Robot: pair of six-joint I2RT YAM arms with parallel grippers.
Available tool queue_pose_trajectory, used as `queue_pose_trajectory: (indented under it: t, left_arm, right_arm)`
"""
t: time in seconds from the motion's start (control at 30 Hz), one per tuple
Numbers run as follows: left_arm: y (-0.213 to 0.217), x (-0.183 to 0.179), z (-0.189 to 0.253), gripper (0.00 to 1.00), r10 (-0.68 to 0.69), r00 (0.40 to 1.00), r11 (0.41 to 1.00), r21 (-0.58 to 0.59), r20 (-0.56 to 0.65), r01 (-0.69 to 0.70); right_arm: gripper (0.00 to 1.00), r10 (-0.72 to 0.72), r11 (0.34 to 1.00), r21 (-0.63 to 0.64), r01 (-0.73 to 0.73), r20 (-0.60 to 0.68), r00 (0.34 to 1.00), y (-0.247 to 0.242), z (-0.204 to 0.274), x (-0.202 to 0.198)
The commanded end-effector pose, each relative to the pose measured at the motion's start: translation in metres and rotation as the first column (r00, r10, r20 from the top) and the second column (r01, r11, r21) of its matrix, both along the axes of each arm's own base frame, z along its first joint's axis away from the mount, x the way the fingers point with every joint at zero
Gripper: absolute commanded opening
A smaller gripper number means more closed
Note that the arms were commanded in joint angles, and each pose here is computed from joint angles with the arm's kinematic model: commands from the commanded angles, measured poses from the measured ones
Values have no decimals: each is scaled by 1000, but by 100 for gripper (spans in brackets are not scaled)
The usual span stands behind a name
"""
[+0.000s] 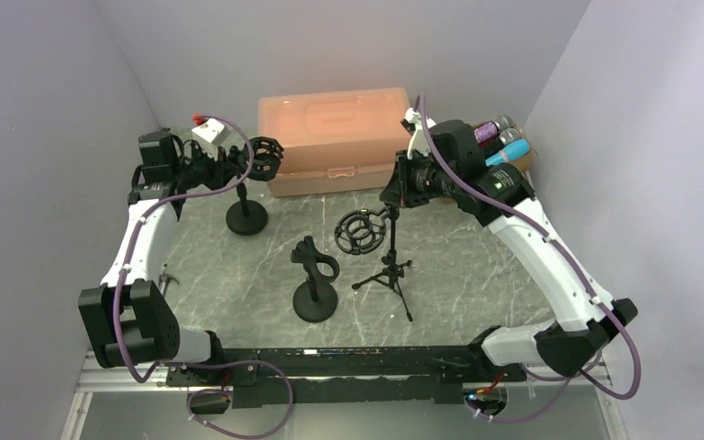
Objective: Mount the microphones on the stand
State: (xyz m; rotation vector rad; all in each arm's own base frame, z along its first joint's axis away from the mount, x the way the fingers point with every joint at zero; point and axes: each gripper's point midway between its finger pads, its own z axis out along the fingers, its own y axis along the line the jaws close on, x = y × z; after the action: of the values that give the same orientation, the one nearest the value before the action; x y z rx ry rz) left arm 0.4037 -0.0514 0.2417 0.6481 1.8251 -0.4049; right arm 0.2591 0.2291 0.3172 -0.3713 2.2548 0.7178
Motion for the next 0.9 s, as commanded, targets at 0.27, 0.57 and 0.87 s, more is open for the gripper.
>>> queue_pose_trajectory:
  t: [0.27, 0.57, 0.87]
  left_arm:
    - [6, -12, 25, 2, -15, 997, 1000, -20, 81, 17]
    - [8, -14, 24, 12, -3, 998, 1000, -21, 68, 4]
    - [20, -8, 14, 14, 24, 999, 999, -38, 43, -22]
  right_arm:
    - [0, -25, 1000, 12, 22, 270, 962, 6, 70, 50]
    - [0, -61, 998, 3, 64, 352, 934, 6, 72, 78]
    - [0, -123, 990, -11, 137, 378, 917, -8, 55, 120]
